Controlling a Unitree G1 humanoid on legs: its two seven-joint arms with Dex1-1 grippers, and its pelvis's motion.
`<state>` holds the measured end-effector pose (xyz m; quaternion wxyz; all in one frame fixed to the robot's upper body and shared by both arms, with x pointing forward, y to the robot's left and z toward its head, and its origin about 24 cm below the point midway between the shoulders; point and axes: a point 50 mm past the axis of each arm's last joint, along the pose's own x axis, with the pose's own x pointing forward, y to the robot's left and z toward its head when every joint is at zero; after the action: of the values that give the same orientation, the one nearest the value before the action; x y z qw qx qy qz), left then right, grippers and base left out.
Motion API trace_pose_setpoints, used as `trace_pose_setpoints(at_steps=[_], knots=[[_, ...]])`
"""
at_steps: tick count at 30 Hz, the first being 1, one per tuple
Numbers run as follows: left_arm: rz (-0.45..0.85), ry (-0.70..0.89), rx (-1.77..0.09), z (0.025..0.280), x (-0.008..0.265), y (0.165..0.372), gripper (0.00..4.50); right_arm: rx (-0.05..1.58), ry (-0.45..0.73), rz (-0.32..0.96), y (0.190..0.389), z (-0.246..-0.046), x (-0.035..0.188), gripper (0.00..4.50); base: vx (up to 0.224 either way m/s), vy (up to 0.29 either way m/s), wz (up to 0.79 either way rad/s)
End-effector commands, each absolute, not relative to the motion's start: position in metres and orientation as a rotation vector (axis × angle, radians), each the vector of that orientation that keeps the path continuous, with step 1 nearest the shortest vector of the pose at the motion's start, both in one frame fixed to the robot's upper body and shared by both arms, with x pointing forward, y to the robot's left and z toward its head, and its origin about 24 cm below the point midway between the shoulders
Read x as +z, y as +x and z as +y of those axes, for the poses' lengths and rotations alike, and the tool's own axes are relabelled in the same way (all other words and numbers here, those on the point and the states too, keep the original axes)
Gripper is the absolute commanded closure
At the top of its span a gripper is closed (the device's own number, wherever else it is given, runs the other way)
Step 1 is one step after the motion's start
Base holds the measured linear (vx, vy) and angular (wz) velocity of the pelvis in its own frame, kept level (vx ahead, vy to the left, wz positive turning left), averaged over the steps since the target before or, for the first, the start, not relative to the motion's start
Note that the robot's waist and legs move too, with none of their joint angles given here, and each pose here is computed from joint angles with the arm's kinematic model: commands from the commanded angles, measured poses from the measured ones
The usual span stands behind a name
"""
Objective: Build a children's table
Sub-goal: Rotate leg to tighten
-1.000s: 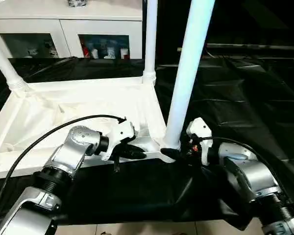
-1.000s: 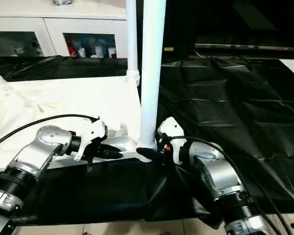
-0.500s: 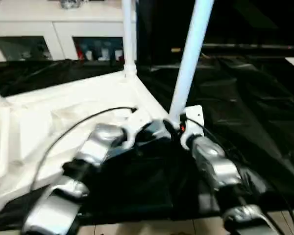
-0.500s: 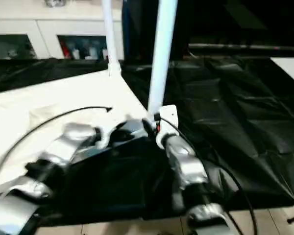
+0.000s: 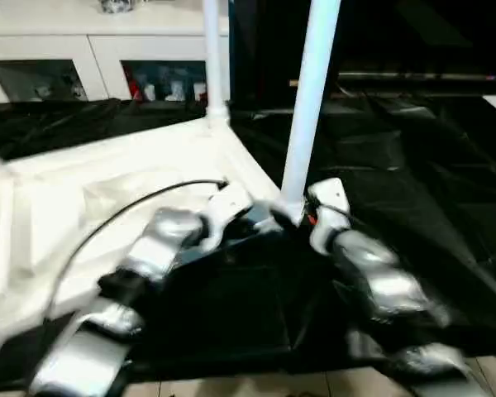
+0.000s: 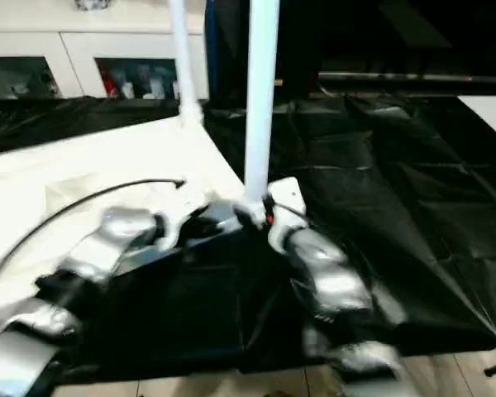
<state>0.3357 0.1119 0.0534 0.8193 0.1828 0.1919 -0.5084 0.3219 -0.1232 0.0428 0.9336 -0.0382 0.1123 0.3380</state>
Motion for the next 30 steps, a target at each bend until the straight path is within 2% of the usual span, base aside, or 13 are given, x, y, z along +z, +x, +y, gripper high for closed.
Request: trace_pose_setpoints(at_steps=[1,3,6,15,21,30], knots=[[0.328,0.376,-1.183,0.110,0.062,0.331,4.50,0.827,-0.104,0.217,0.315,-0.122,0.053,0.61,0.000,0.000,0.00],[0.336,0.370,-1.263,0.116,0.065,0.324,4.50,0.915,-0.153,0.238,0.309,-0.134,0.057,0.61,0.000,0.000,0.00],[0.364,0.379,-1.330,0.123,0.066,0.318,4.50,0.989,-0.188,0.254,0.304,-0.139,0.060,0.61,0.000,0.000,0.00],[0.371,0.381,-1.371,0.125,0.066,0.313,4.50,1.066,-0.246,0.304,0.300,-0.135,0.061,0.61,0.000,0.000,0.00],[0.374,0.381,-1.372,0.125,0.066,0.312,4.50,1.066,-0.235,0.311,0.302,-0.132,0.060,0.61,0.000,0.000,0.00],[0.380,0.382,-1.371,0.127,0.066,0.311,4.50,1.058,-0.216,0.310,0.303,-0.129,0.059,1.30,0.000,0.000,0.00]])
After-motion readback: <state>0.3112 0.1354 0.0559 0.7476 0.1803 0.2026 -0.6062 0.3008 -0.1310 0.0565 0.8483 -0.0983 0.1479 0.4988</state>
